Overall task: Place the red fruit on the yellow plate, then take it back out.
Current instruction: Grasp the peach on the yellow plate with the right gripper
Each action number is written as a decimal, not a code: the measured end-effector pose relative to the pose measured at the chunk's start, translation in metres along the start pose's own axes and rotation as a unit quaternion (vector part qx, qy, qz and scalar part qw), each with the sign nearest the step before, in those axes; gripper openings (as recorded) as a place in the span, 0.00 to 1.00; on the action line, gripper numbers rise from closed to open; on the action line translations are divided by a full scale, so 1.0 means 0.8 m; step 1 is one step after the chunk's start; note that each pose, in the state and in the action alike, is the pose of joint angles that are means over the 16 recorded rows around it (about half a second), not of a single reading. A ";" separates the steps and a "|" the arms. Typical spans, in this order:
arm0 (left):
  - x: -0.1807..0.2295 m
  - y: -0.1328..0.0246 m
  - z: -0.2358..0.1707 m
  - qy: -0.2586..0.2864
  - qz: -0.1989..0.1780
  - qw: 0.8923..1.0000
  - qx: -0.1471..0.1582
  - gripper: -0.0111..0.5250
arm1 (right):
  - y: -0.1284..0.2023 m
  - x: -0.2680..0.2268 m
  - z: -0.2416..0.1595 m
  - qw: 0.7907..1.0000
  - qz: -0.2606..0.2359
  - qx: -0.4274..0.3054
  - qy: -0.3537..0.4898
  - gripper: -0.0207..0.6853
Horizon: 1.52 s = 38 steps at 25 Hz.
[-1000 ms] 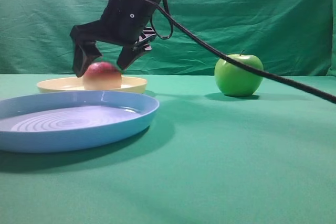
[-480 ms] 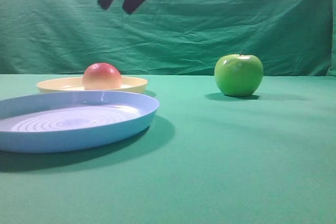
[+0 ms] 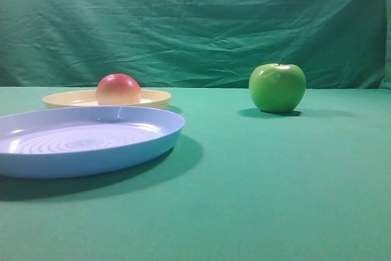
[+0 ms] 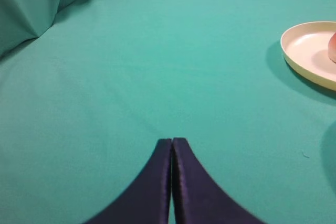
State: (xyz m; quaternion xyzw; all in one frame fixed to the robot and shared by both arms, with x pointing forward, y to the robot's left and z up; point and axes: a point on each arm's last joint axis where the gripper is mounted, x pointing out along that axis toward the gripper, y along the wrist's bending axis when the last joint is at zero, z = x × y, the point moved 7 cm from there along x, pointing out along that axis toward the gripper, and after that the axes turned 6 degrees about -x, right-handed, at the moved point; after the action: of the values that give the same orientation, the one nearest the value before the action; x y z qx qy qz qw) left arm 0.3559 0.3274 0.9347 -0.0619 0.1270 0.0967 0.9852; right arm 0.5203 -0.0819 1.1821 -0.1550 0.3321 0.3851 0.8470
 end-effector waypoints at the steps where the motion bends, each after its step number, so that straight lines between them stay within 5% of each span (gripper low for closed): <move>1: 0.000 0.000 0.000 0.000 0.000 1.000 0.000 0.02 | 0.003 -0.010 -0.007 1.000 -0.002 0.001 -0.003 0.03; 18: 0.000 0.000 0.000 0.000 0.000 1.000 0.001 0.02 | 0.009 -0.116 -0.151 0.990 -0.114 0.054 -0.059 0.03; 27: 0.000 0.000 0.000 0.000 0.000 1.000 0.001 0.02 | -0.012 -0.140 -0.234 0.957 -0.224 0.104 -0.152 0.03; 38: 0.000 0.000 0.000 0.000 0.000 1.000 0.001 0.02 | -0.017 -0.101 -0.358 0.914 -0.322 0.140 -0.202 0.03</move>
State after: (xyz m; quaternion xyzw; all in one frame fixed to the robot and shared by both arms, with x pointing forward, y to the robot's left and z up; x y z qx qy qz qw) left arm 0.3559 0.3274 0.9347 -0.0608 0.1271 0.0966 0.9853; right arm 0.3648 -0.2838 1.0273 -0.0524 0.1360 0.0645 0.9872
